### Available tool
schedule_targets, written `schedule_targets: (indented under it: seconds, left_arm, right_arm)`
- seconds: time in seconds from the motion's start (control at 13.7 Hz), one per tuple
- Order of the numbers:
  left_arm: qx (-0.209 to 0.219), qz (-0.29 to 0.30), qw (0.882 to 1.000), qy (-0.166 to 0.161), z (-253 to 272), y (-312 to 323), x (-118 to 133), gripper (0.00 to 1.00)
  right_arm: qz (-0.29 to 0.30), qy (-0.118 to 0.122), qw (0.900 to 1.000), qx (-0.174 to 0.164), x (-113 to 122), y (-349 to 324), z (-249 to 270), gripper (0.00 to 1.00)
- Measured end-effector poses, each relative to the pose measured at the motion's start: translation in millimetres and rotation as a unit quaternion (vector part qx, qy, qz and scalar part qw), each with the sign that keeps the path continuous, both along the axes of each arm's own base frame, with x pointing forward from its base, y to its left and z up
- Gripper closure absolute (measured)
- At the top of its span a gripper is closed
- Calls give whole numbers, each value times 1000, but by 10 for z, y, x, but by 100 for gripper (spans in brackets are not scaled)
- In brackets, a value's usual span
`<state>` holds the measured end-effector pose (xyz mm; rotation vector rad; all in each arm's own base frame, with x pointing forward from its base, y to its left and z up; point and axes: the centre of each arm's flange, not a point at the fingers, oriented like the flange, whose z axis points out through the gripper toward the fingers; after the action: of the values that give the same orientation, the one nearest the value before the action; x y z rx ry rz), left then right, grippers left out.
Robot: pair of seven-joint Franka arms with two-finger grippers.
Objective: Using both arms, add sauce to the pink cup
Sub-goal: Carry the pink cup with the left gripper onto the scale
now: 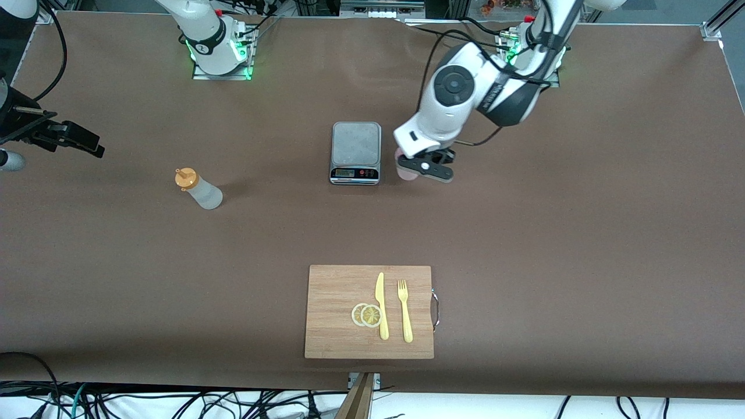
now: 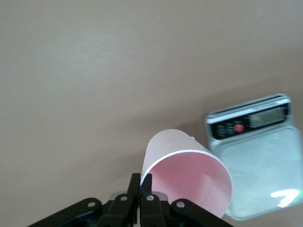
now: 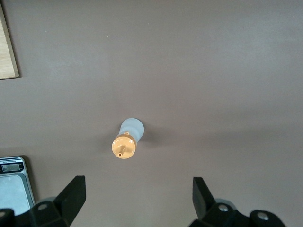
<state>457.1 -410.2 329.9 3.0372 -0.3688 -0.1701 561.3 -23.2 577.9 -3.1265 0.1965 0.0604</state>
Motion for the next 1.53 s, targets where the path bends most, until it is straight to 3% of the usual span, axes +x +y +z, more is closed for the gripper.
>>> schedule_targets:
  seconds: [0.22,0.8,0.95,1.02,1.24,1.39,1.53]
  left_arm:
    - [-6,17,1000,18,-168,-431,-164,97]
    - [-8,29,999,21,-438,-1046,-570,97]
    - [-4,24,999,23,-520,-1115,-663,97]
    - [-2,23,999,24,-550,-1134,-691,97]
    - [-2,20,1000,24,-546,-1163,-718,97]
    - [-1,24,999,24,-550,-1166,-722,83]
    - [-5,29,999,22,-503,-1168,-686,63]
  right_arm:
    - [0,0,1000,0,0,1,0,0]
    - [5,16,1000,0,50,31,-175,0]
    - [34,23,999,2,81,93,-256,0]
    - [79,28,996,6,102,122,-317,0]
    - [240,44,969,41,191,121,-595,0]
    - [308,48,947,80,241,13,-804,0]
    - [372,46,918,128,259,-158,-1020,0]
